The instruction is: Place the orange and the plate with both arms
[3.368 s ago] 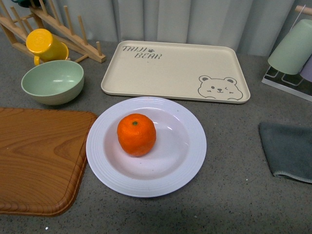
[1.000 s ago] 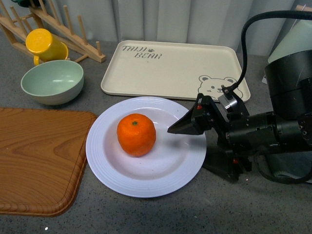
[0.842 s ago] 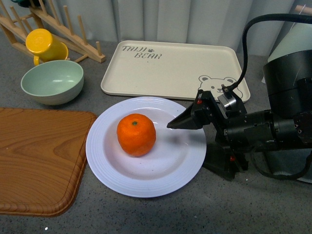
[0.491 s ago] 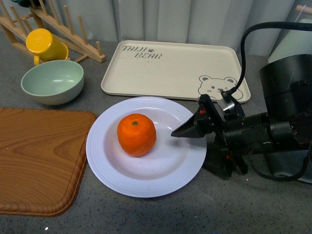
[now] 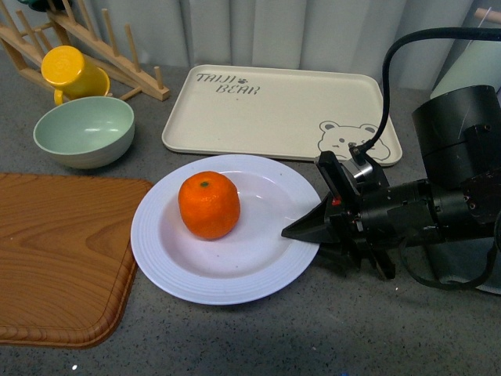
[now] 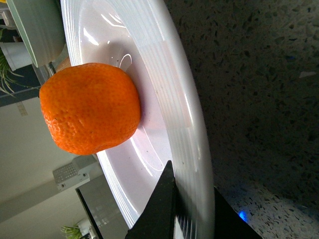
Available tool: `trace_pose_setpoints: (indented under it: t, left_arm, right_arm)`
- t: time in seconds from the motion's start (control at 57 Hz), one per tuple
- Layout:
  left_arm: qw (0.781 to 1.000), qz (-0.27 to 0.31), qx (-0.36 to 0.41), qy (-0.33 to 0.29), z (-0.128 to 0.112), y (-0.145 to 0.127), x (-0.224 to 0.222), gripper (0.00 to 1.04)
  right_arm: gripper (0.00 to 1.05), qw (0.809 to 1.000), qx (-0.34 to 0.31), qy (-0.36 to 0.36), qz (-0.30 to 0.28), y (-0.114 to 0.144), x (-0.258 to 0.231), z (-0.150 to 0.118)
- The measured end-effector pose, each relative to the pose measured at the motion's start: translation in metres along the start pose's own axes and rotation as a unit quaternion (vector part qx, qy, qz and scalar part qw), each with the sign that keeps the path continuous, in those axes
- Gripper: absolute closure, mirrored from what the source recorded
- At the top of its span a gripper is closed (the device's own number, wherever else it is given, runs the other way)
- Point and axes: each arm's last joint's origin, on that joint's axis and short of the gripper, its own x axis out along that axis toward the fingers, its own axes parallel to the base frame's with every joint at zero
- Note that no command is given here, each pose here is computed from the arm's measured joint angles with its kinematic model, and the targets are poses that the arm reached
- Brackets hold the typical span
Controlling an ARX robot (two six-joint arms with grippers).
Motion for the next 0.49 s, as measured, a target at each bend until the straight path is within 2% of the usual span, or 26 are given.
trace_pose_setpoints:
  t: [0.316,0.491]
  left_arm:
    - [1.000,0.000,0.000,0.000,0.000,0.000,0.000,0.07]
    - [1.000,0.000,0.000,0.000,0.000,0.000,0.000,0.07]
  right_arm:
    - [1.01,0.998,-0.028,-0.024,0.049,0.002,-0.005,-0.005]
    - [1.01,0.992,-0.043,-0.073,0.093,0.018,-0.012,0.004]
